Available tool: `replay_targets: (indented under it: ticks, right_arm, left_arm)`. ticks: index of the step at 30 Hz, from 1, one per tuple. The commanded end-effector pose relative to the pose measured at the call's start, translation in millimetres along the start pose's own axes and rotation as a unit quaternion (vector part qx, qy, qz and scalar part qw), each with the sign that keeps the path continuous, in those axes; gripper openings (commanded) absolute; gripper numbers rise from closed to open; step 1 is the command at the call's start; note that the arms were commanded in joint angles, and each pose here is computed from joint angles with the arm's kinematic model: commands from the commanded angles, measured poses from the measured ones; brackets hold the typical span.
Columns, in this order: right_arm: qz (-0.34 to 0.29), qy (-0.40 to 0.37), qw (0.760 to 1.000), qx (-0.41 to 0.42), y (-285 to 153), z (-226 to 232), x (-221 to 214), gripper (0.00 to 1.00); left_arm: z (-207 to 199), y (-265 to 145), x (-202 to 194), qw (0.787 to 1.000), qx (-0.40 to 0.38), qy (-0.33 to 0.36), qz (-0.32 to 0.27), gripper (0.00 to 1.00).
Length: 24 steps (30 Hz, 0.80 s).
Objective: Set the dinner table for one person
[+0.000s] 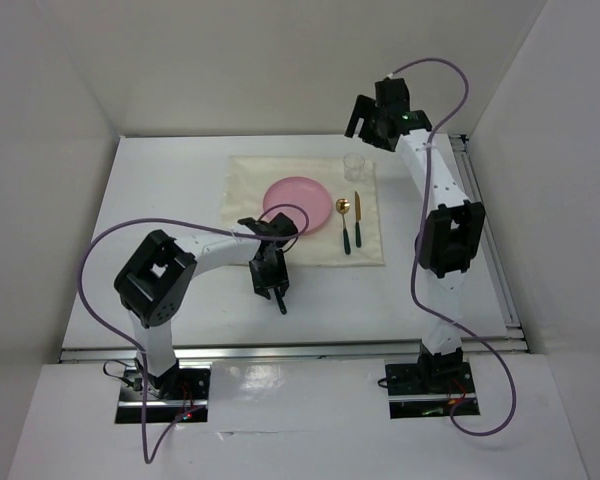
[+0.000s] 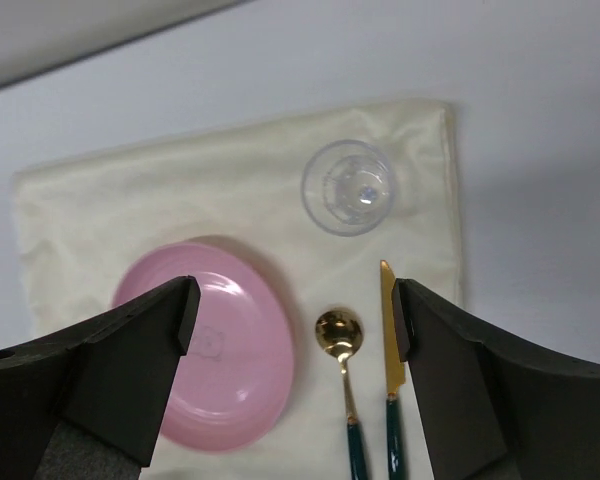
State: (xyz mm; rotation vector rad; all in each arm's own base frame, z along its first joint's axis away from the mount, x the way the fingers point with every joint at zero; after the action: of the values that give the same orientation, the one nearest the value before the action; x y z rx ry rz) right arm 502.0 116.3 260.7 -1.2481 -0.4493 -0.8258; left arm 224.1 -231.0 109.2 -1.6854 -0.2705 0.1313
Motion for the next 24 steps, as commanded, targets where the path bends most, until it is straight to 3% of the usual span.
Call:
replay_targets:
  ticks: [1, 4, 8, 18, 21, 24]
  right_arm:
    - [-0.075, -0.005, 0.997, 0.030, -47, 16, 29, 0.91]
    - [-0.081, -0.009, 0.996, 0.028, -55, 15, 31, 0.91]
    - [-0.088, -0.012, 0.996, 0.019, -61, 13, 32, 0.91]
    - [-0.095, -0.014, 0.995, 0.018, -70, 9, 36, 0.91]
    - [-0.099, -0.017, 0.995, 0.005, -74, 6, 37, 0.92]
    - [-0.087, -0.021, 0.996, -0.001, -75, 5, 27, 0.93]
  left_arm:
    - [-6, 14, 4, 1.000, 0.011, -0.021, -0.004, 0.50]
    - [-3, 20, 5, 0.999, 0.023, -0.030, 0.003, 0.38]
    - [12, 8, -3, 0.998, 0.046, -0.037, -0.002, 0.02]
    - [59, -69, -51, 0.997, 0.040, 0.035, 0.047, 0.00]
    - [61, -90, -57, 0.999, 0.004, 0.041, 0.027, 0.00]
    - [55, -112, -35, 0.999, -0.018, 0.030, -0.017, 0.00]
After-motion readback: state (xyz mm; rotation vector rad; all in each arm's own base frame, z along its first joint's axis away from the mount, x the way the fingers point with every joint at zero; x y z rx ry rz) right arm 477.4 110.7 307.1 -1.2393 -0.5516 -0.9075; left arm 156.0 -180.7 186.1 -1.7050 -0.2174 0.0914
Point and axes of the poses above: each gripper's point midway between its finger pads, its own y axis out along the fingers, its own z axis along the line the jaws close on, x = y × z, the point moved 9 cm from there along -y, back along the fingers, and after that the axes turned 1 degree about -y, right-handed, at the moved point
